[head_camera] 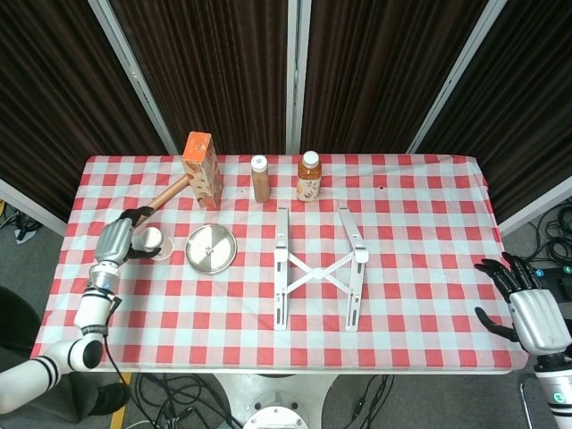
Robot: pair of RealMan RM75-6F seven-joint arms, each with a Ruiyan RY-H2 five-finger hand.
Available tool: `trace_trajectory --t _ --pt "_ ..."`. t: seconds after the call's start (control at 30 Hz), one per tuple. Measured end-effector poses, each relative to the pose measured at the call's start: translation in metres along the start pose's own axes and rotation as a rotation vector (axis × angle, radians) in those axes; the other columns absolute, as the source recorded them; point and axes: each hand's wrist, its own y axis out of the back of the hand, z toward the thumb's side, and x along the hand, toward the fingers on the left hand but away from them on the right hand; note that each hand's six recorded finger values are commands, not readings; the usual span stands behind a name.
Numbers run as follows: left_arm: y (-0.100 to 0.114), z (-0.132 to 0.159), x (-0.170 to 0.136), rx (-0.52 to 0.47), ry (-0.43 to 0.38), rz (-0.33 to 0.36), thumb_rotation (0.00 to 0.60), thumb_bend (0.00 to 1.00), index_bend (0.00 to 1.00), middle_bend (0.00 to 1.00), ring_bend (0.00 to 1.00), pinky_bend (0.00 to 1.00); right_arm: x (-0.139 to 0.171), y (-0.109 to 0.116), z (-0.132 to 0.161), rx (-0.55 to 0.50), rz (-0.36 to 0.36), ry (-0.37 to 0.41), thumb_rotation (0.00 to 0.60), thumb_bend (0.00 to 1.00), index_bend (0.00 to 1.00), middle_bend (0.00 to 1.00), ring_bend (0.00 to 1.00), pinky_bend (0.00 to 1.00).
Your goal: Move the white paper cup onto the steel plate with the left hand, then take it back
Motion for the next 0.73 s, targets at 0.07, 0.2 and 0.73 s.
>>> trace_trajectory --t 0.07,0.2,0.73 --pt "0.010 0.000 -0.009 -0.002 -0.016 0.033 0.600 0.17 0.18 0.21 0.12 0.26 0.000 0.001 -0.001 0.000 -0.002 -0.003 0.600 0.20 0.18 0.17 0.00 0.07" --pt "0.039 -0.013 -0.033 0.022 -0.024 0.121 0.600 0.17 0.18 0.21 0.12 0.23 0.001 0.003 -0.006 -0.001 -0.008 -0.018 0.600 0.20 0.18 0.17 0.00 0.07" --pt "0.079 -0.097 -0.192 0.271 0.158 0.209 0.600 0.17 0.18 0.21 0.12 0.16 0.008 -0.006 -0.005 -0.012 -0.005 -0.016 0.600 0.21 0.17 0.13 0.00 0.07"
